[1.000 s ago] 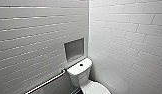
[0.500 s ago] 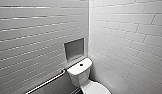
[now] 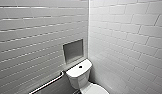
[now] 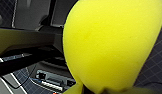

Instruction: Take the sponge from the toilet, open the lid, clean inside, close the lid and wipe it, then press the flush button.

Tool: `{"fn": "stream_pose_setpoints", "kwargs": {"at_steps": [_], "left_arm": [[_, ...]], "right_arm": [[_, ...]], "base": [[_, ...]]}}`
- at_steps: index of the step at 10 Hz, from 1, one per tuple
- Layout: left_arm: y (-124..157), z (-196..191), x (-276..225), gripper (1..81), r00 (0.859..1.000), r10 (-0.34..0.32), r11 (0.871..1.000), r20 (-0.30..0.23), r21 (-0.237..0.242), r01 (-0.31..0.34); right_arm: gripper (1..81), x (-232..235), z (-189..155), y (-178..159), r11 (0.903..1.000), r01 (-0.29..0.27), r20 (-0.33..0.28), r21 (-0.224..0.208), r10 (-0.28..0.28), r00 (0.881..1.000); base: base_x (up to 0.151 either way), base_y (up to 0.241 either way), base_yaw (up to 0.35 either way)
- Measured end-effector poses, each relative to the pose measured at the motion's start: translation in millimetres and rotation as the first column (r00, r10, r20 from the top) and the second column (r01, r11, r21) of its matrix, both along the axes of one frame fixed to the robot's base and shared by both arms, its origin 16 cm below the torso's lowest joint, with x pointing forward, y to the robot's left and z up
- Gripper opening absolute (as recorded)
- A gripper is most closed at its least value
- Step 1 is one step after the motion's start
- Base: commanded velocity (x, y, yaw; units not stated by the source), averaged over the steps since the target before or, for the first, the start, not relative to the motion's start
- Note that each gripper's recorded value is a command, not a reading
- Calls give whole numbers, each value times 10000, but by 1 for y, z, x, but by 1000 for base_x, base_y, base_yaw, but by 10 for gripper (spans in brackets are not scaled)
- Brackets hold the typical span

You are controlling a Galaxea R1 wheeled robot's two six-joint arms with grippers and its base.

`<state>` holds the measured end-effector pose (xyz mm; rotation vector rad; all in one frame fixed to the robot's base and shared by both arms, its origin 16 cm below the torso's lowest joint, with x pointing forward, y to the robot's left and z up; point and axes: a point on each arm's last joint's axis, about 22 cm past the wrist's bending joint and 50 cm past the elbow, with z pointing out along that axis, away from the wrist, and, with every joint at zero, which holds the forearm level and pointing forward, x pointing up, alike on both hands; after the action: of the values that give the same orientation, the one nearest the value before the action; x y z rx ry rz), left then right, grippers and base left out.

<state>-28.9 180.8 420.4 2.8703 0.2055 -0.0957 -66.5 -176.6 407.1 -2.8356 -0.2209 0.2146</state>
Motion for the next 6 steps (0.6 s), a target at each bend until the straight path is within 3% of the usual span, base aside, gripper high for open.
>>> {"fn": "stream_pose_setpoints", "kwargs": {"at_steps": [6], "left_arm": [[2,0,-2,811,10000,14,10000,-6,8,-14]], "right_arm": [[10,-1,0,-1,10000,-4,-28,-8,4,10000]], "base": [[89,0,0]]}}
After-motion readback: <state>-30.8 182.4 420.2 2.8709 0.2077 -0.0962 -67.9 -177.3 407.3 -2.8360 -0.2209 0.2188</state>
